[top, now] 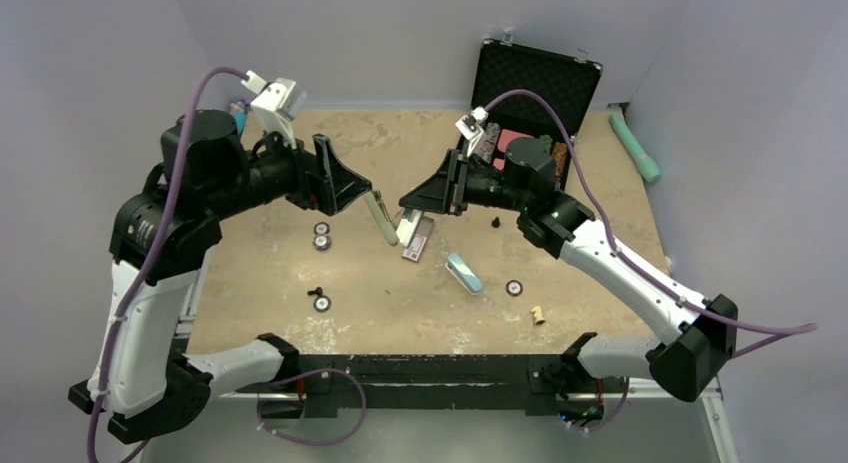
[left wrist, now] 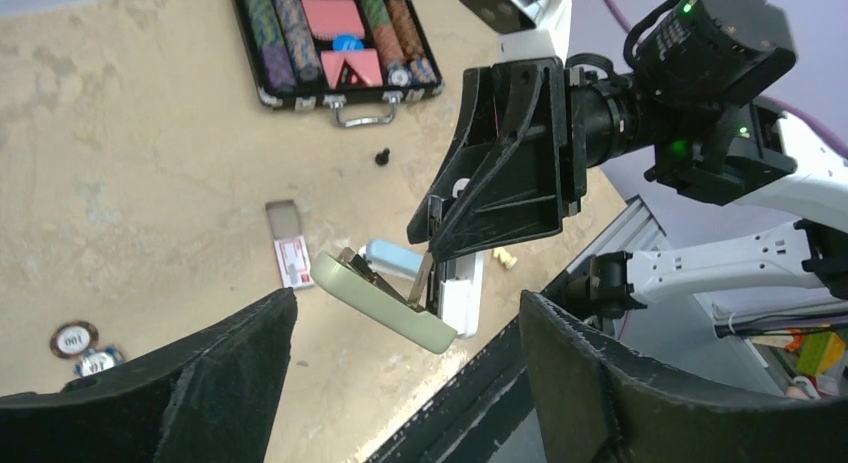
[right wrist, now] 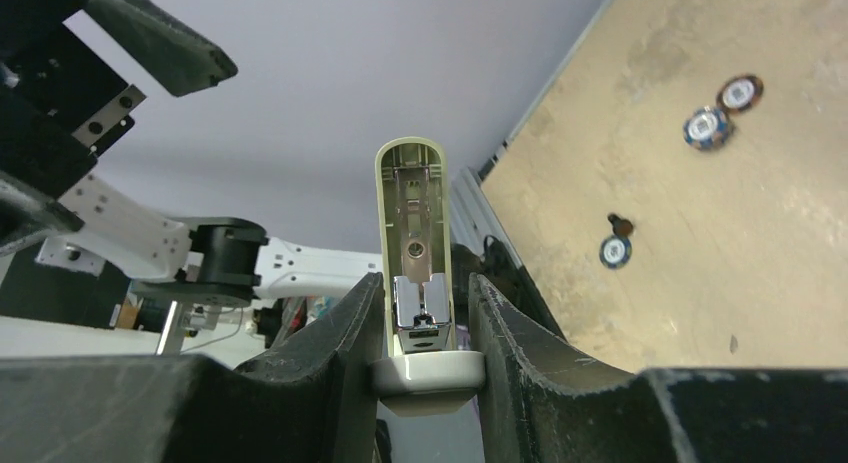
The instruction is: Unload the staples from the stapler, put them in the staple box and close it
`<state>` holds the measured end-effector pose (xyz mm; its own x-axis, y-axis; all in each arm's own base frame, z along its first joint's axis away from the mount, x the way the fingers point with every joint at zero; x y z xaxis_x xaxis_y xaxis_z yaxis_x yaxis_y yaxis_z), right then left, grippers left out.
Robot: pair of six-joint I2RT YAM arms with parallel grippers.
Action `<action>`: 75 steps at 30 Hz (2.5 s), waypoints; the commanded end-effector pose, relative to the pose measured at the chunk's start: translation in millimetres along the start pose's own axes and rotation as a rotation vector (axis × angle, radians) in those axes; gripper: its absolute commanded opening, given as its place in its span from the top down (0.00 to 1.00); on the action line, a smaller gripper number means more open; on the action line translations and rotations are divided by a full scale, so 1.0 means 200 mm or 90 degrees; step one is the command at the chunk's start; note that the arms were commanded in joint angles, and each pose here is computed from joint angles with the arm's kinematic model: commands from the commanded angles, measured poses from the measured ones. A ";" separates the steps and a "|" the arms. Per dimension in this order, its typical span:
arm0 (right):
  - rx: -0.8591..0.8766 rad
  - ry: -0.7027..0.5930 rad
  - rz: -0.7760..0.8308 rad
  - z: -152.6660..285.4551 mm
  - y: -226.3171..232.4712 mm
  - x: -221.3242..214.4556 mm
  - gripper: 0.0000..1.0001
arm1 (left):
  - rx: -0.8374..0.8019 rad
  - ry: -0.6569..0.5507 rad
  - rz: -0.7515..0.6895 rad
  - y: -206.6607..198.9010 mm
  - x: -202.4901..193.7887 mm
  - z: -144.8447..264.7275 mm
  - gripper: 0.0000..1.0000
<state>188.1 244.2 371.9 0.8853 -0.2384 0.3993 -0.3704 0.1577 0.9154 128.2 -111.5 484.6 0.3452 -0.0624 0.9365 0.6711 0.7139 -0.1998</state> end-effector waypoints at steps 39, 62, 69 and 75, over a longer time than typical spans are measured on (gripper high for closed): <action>-0.210 0.185 -0.111 -0.21 -0.57 -0.12 1.00 | -0.064 0.265 0.198 0.32 -0.72 -0.81 0.55; -0.245 0.099 -0.138 -0.27 -0.63 -0.07 1.00 | -0.006 0.418 0.286 0.37 -1.11 -0.81 0.77; -0.260 0.108 -0.160 -0.33 -0.73 -0.09 1.00 | 0.000 0.461 0.311 0.39 -1.19 -0.85 0.79; -0.287 0.123 -0.170 -0.35 -0.83 -0.11 1.00 | 0.002 0.488 0.321 0.40 -1.25 -0.86 0.81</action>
<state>242.7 286.3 196.9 0.9891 -0.1394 0.0482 0.0393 0.5641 0.8247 213.0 -160.7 188.2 0.9263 -0.1928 0.3237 0.3434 0.7855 -0.5148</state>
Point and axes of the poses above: each gripper's point midway between its finger pads, its own z axis back along the fingers, its own y axis along the line the jaws close on, x = y × z, the point moved 10 cm from there along z, back along the fingers, and after that the axes turned 12 degrees about -z, right-handed, at the moved point
